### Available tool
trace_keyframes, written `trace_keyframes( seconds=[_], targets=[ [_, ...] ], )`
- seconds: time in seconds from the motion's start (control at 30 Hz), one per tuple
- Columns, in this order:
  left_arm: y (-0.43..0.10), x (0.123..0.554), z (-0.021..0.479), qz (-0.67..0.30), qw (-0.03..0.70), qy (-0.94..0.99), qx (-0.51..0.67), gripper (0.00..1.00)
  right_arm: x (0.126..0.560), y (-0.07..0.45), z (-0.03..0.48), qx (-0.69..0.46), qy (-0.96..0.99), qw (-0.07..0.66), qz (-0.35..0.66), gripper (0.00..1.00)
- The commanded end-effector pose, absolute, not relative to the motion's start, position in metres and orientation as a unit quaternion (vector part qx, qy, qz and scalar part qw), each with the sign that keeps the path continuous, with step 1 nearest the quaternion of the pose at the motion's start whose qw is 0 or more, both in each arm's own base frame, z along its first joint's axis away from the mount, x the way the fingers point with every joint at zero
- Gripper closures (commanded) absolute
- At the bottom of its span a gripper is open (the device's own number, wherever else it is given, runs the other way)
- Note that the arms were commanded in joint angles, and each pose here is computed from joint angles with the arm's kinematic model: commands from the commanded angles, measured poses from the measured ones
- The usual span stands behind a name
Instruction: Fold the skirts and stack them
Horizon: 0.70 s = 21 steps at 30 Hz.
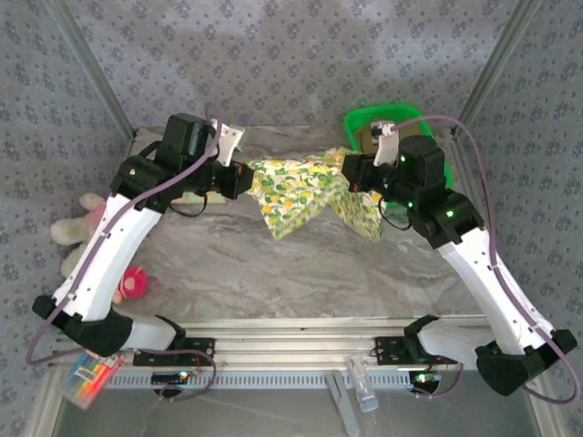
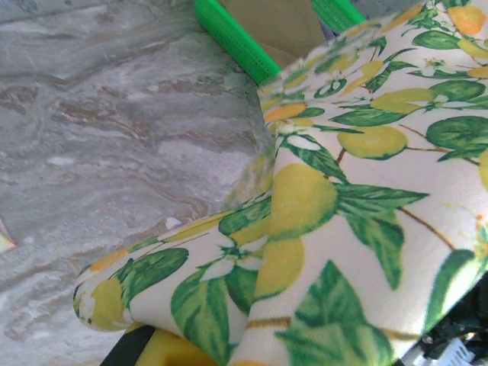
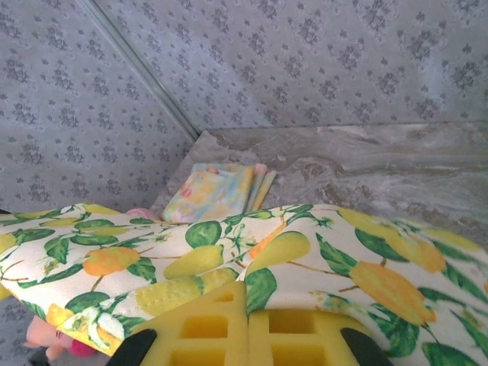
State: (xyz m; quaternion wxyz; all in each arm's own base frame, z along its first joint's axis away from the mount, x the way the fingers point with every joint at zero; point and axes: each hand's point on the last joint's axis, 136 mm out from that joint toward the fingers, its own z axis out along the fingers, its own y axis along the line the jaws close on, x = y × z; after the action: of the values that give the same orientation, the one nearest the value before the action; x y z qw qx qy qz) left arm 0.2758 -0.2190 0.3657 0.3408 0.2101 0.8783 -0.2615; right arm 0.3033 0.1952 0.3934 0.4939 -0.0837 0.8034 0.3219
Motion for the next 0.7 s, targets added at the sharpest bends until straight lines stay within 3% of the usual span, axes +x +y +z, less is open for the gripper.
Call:
trace_keyframes(
  seconds=[0.0,0.23,0.47,0.67],
  targets=[
    [-0.201,0.299,0.337,-0.243,0.309,0.907,0.152,0.99,0.32,0.18,0.341,-0.048,0.854,0.445,0.266,1.0],
    [-0.211,0.334,0.289,-0.245,0.231,0.932,0.136,1.0,0.368,0.198,0.291,-0.069,0.894,0.389,0.212,1.0],
    [-0.206,0.336,0.269,-0.241,0.216,0.939,0.118,1.0,0.381,0.202,0.256,-0.081,0.91,0.349,0.207,1.0],
    [-0.202,0.332,0.281,-0.243,0.232,0.935,0.115,1.0,0.381,0.206,0.266,-0.091,0.901,0.37,0.208,1.0]
  ],
)
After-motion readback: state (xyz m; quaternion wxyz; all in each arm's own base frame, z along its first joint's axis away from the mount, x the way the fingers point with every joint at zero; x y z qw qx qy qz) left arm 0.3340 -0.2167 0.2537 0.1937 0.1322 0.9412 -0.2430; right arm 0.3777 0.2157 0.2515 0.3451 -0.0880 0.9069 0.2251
